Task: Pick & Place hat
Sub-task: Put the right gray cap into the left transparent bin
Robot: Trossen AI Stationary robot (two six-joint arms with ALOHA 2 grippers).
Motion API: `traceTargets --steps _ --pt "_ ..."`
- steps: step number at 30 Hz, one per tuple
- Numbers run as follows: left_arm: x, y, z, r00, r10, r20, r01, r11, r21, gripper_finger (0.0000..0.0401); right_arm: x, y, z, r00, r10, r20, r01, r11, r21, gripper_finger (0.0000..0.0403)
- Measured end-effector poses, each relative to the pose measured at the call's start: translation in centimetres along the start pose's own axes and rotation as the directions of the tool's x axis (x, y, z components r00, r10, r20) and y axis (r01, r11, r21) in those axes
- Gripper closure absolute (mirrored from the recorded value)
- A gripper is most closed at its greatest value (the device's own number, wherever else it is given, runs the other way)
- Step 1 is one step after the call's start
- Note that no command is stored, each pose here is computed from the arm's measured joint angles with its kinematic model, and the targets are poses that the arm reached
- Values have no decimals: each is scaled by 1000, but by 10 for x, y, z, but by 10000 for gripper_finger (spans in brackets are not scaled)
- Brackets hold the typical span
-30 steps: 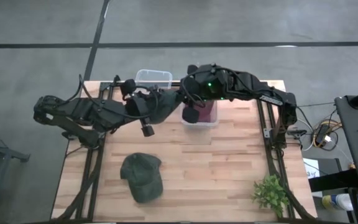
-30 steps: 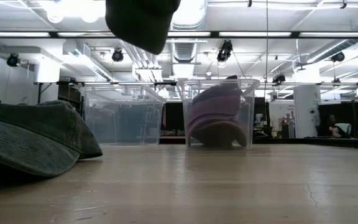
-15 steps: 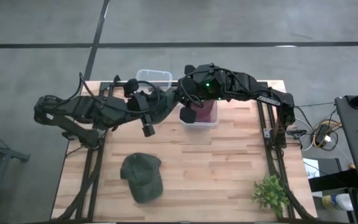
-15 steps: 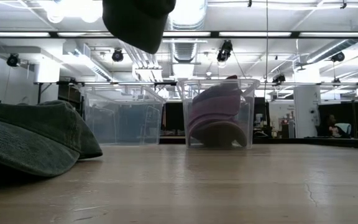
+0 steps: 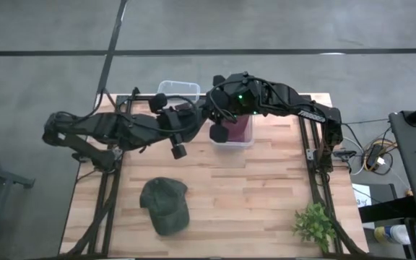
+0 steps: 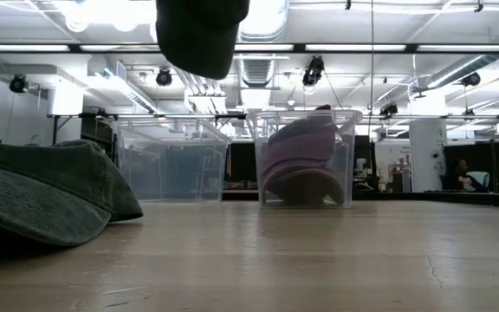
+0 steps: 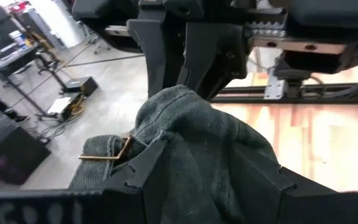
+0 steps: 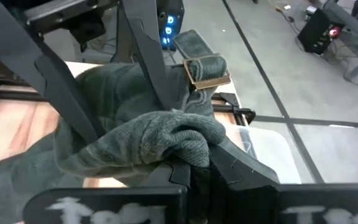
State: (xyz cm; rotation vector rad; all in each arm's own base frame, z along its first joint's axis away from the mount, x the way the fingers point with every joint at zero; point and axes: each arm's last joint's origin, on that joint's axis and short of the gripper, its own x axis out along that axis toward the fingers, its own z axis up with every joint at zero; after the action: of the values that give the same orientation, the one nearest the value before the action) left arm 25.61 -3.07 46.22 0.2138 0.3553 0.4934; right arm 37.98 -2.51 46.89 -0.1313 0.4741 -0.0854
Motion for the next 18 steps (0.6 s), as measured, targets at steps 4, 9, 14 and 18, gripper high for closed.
traceTargets --steps 4,9,14,18 --pt "6 0 -1 999 42 -16 -42 999 8 236 0 1 0 1000 1 -1 -1 1000 -2 392" --pt "8 2 -2 996 86 -22 -86 996 11 281 0 2 0 1000 3 1 -3 1000 -5 392" --pt "9 4 -2 990 140 -27 -140 990 26 378 0 2 1 1000 10 8 -10 1000 -5 392" --pt "9 5 -2 988 149 -28 -148 988 33 395 0 3 1 1000 11 8 -11 1000 -5 392"
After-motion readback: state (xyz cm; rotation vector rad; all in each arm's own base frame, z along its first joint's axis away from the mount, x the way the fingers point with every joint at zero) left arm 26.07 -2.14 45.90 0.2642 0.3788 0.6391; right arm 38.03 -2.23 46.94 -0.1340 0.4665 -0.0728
